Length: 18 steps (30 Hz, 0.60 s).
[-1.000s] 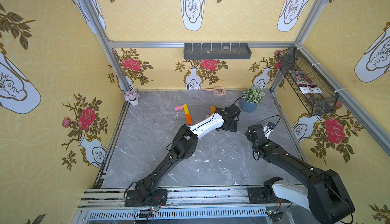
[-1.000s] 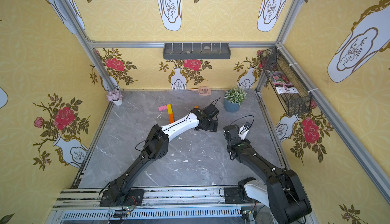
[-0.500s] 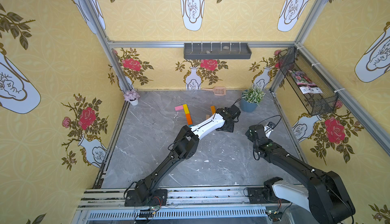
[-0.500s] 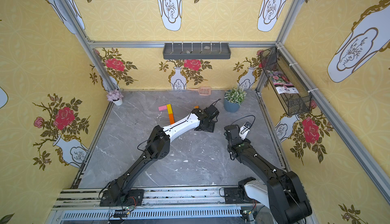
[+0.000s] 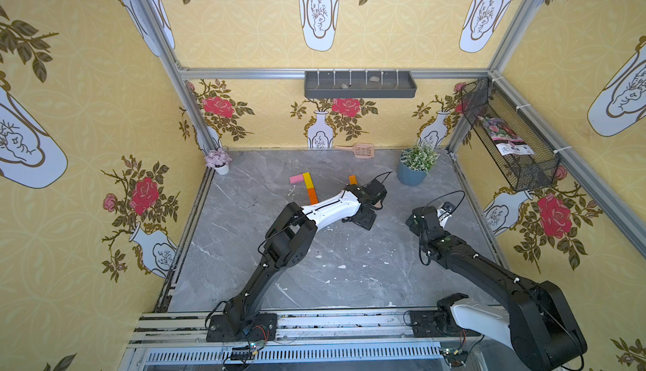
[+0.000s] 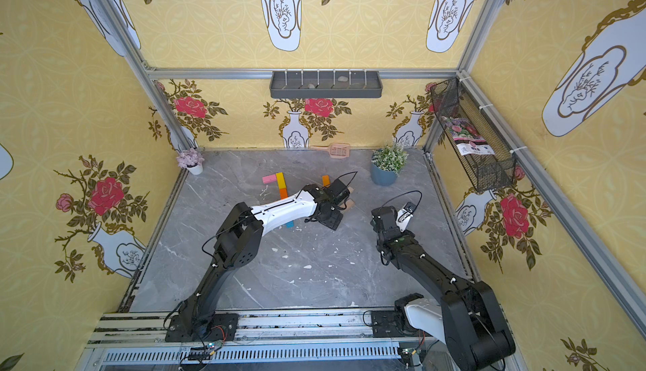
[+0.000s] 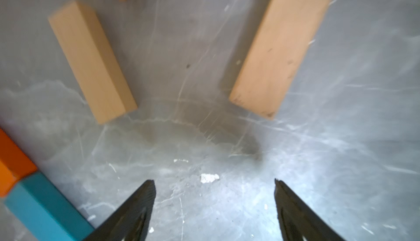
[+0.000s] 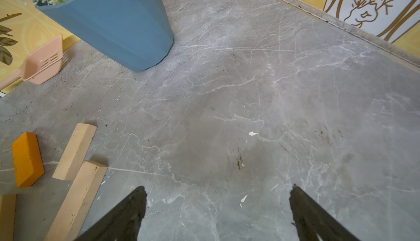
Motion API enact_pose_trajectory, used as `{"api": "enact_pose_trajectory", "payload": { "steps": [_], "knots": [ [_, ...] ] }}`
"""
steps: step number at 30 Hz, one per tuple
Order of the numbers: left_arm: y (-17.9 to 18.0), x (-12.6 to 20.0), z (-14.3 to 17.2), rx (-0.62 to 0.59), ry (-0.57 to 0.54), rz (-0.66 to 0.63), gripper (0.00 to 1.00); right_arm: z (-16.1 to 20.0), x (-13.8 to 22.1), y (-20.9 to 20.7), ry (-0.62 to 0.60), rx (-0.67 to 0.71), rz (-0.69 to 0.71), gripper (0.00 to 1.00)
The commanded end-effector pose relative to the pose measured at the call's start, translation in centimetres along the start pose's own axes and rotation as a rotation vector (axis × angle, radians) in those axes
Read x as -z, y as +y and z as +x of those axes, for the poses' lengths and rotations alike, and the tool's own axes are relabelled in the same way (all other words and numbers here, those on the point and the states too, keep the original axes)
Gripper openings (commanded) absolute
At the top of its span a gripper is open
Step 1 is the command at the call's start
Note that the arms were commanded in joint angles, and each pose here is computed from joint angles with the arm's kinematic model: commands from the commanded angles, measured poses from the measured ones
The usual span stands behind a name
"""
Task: Assemble a giraffe with building blocks
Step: Adjust the building block at the center of the board, then pick up the building block from the center of the board.
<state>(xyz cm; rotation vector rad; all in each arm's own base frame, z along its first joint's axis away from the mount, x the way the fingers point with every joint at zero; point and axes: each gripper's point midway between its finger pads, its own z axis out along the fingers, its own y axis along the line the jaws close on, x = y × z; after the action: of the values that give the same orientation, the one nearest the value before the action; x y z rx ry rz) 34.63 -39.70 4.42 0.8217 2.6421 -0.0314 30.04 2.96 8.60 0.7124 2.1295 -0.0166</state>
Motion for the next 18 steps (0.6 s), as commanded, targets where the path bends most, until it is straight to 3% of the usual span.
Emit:
{"api": "enact_pose_trajectory", "payload": {
  "steps": [1,6,9,18],
  "knots": [
    [-1.5,0.2,-2.5,-0.210,-0.091,0.062,0.87,-0.7,0.1,0.5,-0.026,-0.018,-0.023,0.98],
    [-2.0,-0.4,-4.4,-0.294,-0.123,0.065,0.86,-0.9,0.4,0.2,-0.045,-0.029,-0.029,0.98],
    [-2.1,-1.5,-4.8,-0.310,-0.101,0.072,0.81,-0.9,0.4,0.2,-0.048,-0.027,-0.031,0.98],
    [-1.8,-3.4,-5.8,-0.265,-0.106,0.111,0.72,-0.9,0.3,0.2,-0.039,-0.021,-0.033,0.98]
  ]
}}
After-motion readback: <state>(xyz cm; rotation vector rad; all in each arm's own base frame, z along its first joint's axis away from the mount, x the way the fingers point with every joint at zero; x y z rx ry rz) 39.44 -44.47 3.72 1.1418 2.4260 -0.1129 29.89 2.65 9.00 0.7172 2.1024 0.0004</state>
